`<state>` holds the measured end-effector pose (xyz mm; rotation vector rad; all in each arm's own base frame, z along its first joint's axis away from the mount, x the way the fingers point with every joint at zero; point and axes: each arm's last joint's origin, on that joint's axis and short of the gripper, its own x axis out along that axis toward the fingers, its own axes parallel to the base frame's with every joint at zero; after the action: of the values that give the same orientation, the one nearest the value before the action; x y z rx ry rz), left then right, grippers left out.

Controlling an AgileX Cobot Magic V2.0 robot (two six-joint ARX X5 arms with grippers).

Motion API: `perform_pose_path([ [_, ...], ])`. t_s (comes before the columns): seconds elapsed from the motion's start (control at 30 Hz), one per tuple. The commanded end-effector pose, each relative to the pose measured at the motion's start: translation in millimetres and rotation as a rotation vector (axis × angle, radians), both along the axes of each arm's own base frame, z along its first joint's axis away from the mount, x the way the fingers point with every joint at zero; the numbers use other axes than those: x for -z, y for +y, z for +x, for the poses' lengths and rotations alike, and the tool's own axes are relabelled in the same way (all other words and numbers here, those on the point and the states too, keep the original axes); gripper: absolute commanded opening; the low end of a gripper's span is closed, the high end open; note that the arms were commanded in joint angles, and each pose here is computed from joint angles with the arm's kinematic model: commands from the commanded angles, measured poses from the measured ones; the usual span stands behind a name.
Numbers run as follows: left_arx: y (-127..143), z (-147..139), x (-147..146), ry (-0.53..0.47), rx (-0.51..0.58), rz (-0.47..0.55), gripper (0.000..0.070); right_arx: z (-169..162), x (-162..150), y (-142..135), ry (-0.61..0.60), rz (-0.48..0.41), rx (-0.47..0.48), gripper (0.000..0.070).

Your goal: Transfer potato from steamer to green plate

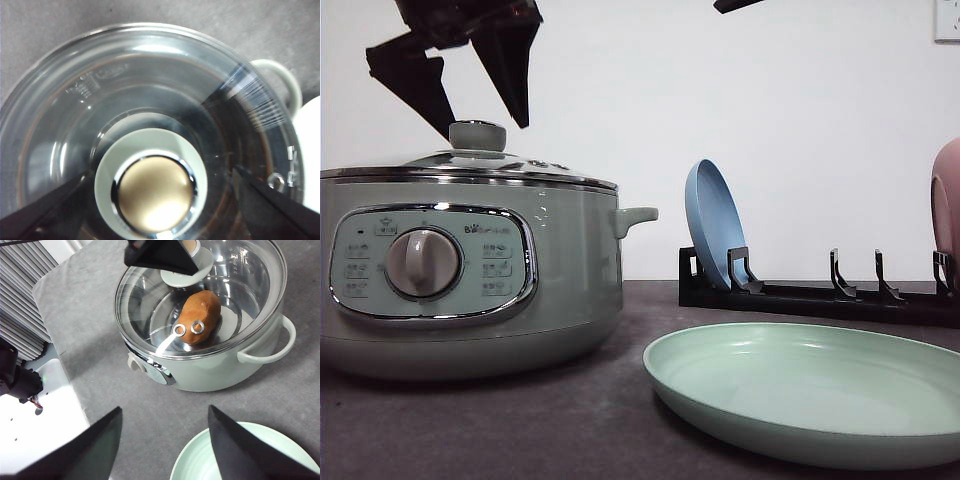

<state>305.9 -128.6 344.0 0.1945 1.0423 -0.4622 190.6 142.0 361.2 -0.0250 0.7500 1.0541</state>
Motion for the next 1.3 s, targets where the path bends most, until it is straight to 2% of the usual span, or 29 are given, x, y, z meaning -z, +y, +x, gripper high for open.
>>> perform_pose_path([
  [0.0, -4.0, 5.2, -1.9, -0.017, 0.017, 0.005, 0.0554, 1.2, -4.6, 2.8, -0.025, 0.005, -0.016, 0.0339],
  [0.63, -6.4, 8.7, 5.5, 0.005, 0.010, 0.037, 0.0535, 1.2, -4.6, 2.7, -0.025, 0.004, -0.015, 0.0339],
  [0.73, -7.4, 8.3, 5.5, 0.004, 0.013, 0.037, 0.0465, 1.2, -4.6, 2.7, -0.025, 0.004, -0.014, 0.0339],
  [0.9, -7.6, 8.1, 5.5, 0.006, 0.013, 0.038, 0.0446, 1.4, -4.5, 2.6, -0.027, 0.001, -0.010, 0.0339],
  [1.07, -7.1, 7.1, 6.1, 0.018, 0.013, 0.043, 0.0315, 1.4, -4.6, 2.6, -0.028, 0.001, -0.010, 0.0339],
  [1.2, -6.8, 6.4, 6.5, 0.027, 0.010, 0.045, 0.0278, 1.4, -4.6, 2.7, -0.028, 0.001, -0.010, 0.0339],
  [1.27, -6.8, 6.3, 6.6, 0.030, 0.002, 0.041, 0.0205, 1.4, -4.6, 2.7, -0.028, 0.001, -0.010, 0.0339],
])
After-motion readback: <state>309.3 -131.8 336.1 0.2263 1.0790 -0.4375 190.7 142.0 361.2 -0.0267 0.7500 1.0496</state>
